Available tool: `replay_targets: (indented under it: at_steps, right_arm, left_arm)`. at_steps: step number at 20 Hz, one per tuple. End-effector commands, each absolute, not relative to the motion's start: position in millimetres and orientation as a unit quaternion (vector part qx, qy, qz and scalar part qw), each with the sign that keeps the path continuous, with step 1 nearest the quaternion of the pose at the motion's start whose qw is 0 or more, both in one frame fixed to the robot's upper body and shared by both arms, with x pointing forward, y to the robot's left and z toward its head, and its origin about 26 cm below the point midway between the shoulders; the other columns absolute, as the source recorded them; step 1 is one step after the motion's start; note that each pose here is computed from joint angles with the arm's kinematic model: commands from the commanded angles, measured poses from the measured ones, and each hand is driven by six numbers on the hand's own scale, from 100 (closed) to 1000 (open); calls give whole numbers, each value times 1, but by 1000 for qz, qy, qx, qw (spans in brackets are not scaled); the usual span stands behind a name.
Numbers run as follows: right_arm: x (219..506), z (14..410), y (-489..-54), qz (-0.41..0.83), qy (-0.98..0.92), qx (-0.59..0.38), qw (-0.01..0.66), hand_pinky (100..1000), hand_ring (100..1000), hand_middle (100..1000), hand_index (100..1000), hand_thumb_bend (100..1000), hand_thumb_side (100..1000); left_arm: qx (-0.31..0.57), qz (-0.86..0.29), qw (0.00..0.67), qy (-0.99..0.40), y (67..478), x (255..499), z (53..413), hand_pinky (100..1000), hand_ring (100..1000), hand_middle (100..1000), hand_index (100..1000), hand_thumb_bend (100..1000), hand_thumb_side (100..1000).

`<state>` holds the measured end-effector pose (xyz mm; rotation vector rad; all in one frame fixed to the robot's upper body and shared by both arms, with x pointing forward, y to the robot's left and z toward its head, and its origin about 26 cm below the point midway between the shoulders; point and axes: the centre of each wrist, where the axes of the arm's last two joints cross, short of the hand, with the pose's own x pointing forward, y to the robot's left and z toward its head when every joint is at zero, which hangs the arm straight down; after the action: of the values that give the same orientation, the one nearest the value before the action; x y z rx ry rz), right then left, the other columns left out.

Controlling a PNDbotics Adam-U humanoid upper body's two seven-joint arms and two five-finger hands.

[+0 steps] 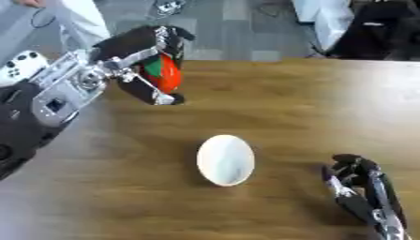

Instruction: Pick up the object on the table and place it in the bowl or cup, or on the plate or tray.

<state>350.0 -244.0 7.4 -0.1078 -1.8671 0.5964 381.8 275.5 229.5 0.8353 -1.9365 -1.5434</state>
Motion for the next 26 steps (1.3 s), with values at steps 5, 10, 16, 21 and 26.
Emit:
replay_targets:
  at_steps: [5,10,16,21,26]
  right_arm:
    - [347,9,-246,265,-788,-23,555,143,417,513,691,480,414]
    - [346,8,-246,264,-787,-17,557,142,423,518,696,479,412]
    - [348,15,-252,243,-792,-60,556,152,443,539,707,476,410]
    - [352,23,-255,218,-801,-93,550,156,446,543,710,475,416]
    - [354,27,-260,200,-804,-106,550,155,444,542,708,474,415]
  left_arm:
    - [297,-575,245,-722,262,388,229,619,879,381,383,530,100]
    - [284,-583,243,-722,254,390,220,618,874,386,382,531,100]
    - [276,-593,238,-718,246,393,210,621,880,386,383,526,100]
    - [266,-606,232,-713,240,394,202,622,879,389,383,523,100]
    - [258,-617,225,-709,236,395,198,620,876,392,383,520,100]
